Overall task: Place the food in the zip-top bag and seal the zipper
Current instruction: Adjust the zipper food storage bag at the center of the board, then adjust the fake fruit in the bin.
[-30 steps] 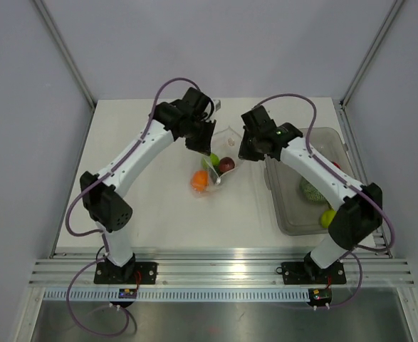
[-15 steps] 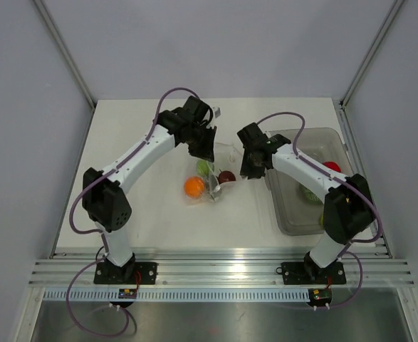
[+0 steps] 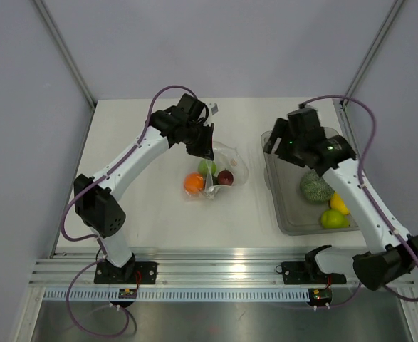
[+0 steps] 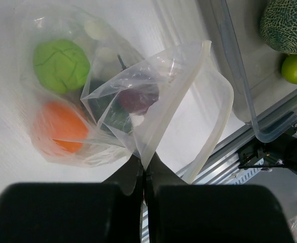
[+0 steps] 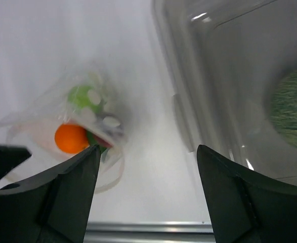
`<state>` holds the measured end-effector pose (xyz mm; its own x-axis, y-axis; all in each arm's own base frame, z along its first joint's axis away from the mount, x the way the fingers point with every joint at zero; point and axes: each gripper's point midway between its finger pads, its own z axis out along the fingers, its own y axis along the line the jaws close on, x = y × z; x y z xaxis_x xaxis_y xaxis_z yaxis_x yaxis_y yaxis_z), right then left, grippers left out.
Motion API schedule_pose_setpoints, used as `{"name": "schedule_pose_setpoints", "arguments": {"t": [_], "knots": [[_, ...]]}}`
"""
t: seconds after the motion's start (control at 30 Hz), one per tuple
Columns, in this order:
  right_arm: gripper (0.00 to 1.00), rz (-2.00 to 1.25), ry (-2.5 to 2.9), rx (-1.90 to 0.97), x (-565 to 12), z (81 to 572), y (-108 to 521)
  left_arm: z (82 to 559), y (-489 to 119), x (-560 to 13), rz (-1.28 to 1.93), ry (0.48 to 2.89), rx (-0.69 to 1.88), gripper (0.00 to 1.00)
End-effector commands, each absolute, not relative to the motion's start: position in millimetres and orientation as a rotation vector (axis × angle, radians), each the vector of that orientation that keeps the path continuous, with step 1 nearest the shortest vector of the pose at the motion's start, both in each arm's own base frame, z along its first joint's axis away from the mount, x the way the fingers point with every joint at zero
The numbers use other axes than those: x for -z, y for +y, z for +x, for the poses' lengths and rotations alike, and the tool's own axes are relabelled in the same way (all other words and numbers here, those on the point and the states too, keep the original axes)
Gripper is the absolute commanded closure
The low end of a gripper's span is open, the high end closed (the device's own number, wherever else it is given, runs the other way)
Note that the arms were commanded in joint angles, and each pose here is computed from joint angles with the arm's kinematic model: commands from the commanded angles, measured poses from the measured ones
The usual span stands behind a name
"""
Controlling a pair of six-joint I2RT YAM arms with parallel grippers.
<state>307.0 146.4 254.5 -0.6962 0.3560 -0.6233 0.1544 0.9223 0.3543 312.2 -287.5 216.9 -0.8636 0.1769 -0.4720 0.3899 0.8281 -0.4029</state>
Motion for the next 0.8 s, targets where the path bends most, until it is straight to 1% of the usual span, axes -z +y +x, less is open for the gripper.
{"name": "schedule_pose_setpoints", "arguments": {"t": [0.0, 0.07, 0.1, 0.13, 0.17, 0.2, 0.23, 0.4, 0.47, 0.5, 0.6, 0.63, 0.67, 0.77], "knots": [[0.15, 0.637, 2.333, -0.107, -241, 290, 54, 313, -297, -250, 0.431, 2.482, 0.785, 1.00], [0.07, 0.832, 2.315, 0.041, -225, 278, 6, 313, -298, -250, 0.433, 2.483, 0.790, 1.00], [0.03, 0.892, 2.302, 0.078, -221, 273, -7, 312, -298, -249, 0.436, 2.484, 0.793, 1.00], [0.01, 0.946, 2.304, 0.081, -214, 270, -16, 312, -298, -248, 0.436, 2.486, 0.792, 1.00], [0.01, 0.968, 2.291, 0.050, -209, 274, -20, 312, -298, -248, 0.437, 2.481, 0.795, 1.00], [0.01, 1.069, 2.284, 0.063, -194, 268, -40, 312, -298, -247, 0.440, 2.479, 0.792, 1.00], [0.01, 1.093, 2.297, 0.020, -188, 268, -39, 310, -297, -245, 0.442, 2.486, 0.794, 1.00], [0.01, 1.179, 2.340, 0.081, -149, 262, -48, 308, -294, -242, 0.459, 2.488, 0.777, 1.00], [0.01, 1.184, 2.345, 0.039, -139, 267, -43, 308, -294, -242, 0.464, 2.486, 0.775, 1.00], [0.01, 1.178, 2.358, 0.012, -135, 270, -40, 308, -294, -243, 0.464, 2.483, 0.781, 1.00], [0.02, 1.084, 2.380, -0.253, -132, 297, -9, 308, -299, -243, 0.472, 2.484, 0.814, 1.00], [0.03, 1.029, 2.392, -0.407, -138, 305, 10, 308, -300, -243, 0.472, 2.483, 0.820, 1.00], [0.04, 0.964, 2.355, -0.491, -148, 318, 18, 309, -301, -243, 0.471, 2.481, 0.822, 1.00], [0.05, 0.780, 2.283, -0.687, -185, 337, 44, 310, -303, -244, 0.461, 2.475, 0.831, 1.00]]}}
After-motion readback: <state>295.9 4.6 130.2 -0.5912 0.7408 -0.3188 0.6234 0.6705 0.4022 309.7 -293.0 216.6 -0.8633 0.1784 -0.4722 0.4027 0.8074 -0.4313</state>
